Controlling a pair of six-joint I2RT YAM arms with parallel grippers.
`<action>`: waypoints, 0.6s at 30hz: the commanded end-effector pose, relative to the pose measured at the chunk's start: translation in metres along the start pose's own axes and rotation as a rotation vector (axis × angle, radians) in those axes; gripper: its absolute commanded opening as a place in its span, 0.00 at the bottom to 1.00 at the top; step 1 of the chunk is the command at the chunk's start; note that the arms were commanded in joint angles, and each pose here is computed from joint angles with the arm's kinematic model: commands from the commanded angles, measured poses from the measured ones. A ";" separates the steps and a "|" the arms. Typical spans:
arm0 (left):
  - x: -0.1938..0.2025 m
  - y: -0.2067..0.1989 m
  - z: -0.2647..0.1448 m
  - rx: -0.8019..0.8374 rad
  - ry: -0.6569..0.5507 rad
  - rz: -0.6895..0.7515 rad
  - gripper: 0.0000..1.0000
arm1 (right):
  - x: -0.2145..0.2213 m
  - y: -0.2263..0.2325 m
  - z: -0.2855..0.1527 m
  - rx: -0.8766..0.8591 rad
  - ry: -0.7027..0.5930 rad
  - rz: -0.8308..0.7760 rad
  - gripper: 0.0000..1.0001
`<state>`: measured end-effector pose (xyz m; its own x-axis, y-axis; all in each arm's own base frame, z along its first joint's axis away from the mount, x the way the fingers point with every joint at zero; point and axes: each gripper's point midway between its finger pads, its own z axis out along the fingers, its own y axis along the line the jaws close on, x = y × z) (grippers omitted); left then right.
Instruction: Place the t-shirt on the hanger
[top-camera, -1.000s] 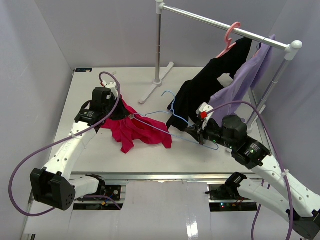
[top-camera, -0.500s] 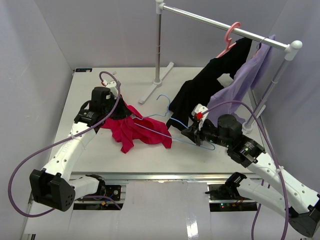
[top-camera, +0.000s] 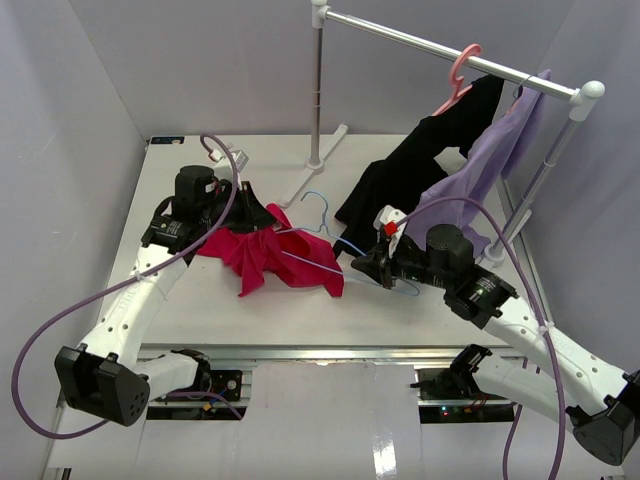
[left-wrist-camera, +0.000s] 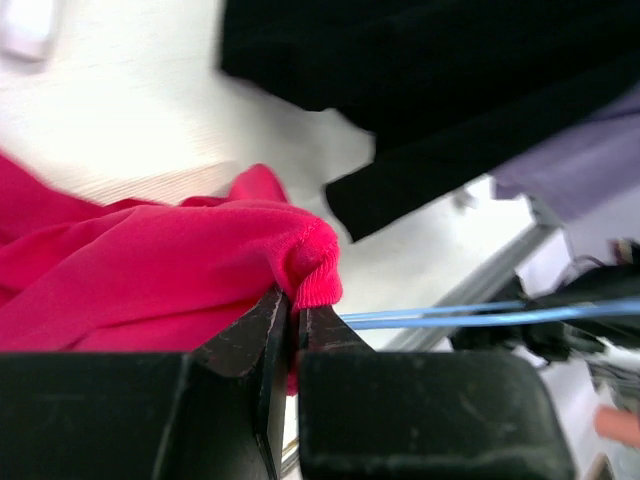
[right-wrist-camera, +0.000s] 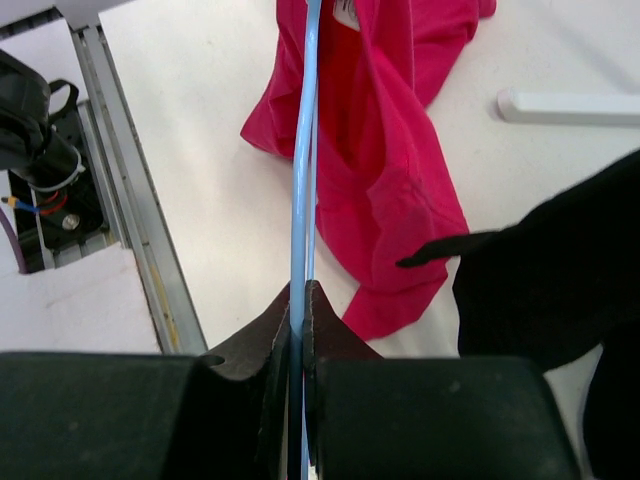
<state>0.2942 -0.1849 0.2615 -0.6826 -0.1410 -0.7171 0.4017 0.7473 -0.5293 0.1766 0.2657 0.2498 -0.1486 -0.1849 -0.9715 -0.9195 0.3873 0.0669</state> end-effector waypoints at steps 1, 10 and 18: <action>-0.023 -0.065 -0.024 0.297 -0.044 0.066 0.00 | -0.036 0.002 0.013 -0.031 -0.160 -0.052 0.08; -0.023 -0.123 -0.052 0.536 -0.015 0.109 0.00 | -0.060 -0.010 0.037 0.016 -0.292 0.013 0.08; -0.014 -0.154 -0.059 0.624 -0.015 0.133 0.00 | -0.071 -0.006 0.062 0.034 -0.360 0.021 0.08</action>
<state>0.2353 -0.2471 0.3486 -0.6484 -0.0908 -0.7559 0.6897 0.3505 -0.6337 0.2057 0.3204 0.2650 -0.1168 0.0066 -0.9931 -0.9142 0.3900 0.1102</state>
